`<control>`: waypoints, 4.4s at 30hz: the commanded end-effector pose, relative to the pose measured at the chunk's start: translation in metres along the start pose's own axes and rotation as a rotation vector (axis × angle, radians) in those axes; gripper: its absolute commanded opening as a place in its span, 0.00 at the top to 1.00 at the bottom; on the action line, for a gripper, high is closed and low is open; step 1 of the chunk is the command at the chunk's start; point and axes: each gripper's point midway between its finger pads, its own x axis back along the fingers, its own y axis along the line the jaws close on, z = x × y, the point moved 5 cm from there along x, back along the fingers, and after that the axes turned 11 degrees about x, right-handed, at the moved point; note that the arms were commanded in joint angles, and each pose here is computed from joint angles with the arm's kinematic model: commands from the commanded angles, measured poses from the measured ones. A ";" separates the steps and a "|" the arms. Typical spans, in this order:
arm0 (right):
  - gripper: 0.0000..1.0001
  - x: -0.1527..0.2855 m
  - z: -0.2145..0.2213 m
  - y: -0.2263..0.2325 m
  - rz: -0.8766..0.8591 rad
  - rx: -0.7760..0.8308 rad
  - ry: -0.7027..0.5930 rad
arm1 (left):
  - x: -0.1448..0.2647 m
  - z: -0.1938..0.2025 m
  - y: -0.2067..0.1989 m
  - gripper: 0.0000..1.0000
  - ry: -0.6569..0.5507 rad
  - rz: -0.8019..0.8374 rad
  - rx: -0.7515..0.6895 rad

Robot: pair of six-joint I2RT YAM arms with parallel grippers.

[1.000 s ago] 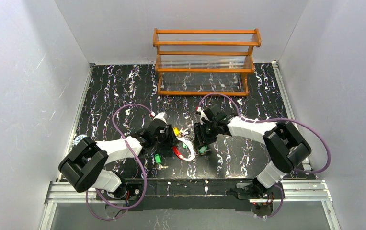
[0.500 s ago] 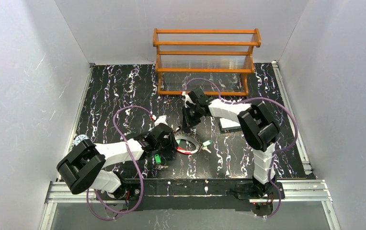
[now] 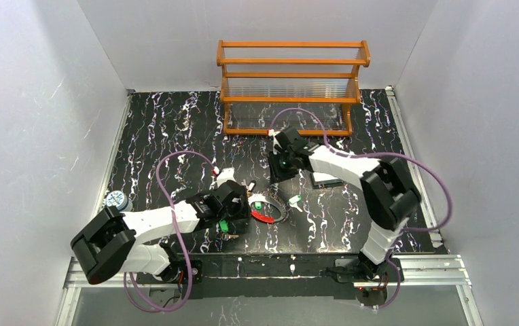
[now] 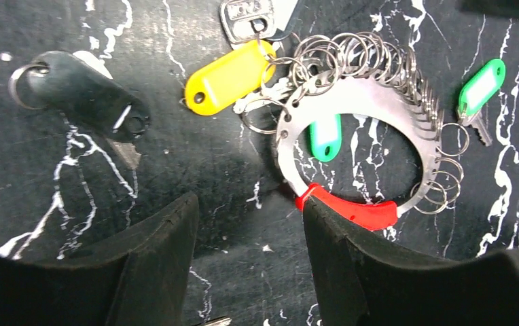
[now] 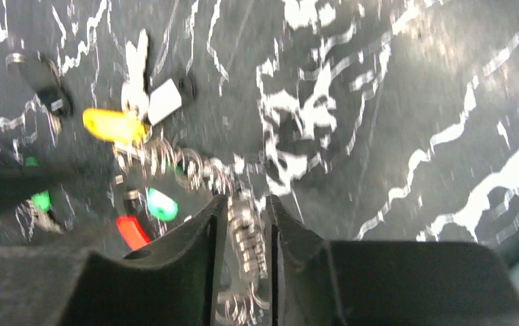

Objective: Put the keys on the keyring

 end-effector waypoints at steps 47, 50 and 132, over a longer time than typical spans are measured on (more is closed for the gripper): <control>0.45 0.050 0.129 0.026 -0.209 -0.321 0.052 | 0.034 -0.026 -0.041 0.43 -0.032 0.174 -0.050; 0.44 0.042 0.126 0.020 -0.209 -0.325 0.072 | 0.024 -0.030 -0.049 0.44 -0.016 0.139 -0.124; 0.66 0.042 0.049 -0.013 -0.123 -0.197 -0.153 | 0.001 -0.030 -0.059 0.48 0.022 0.255 0.107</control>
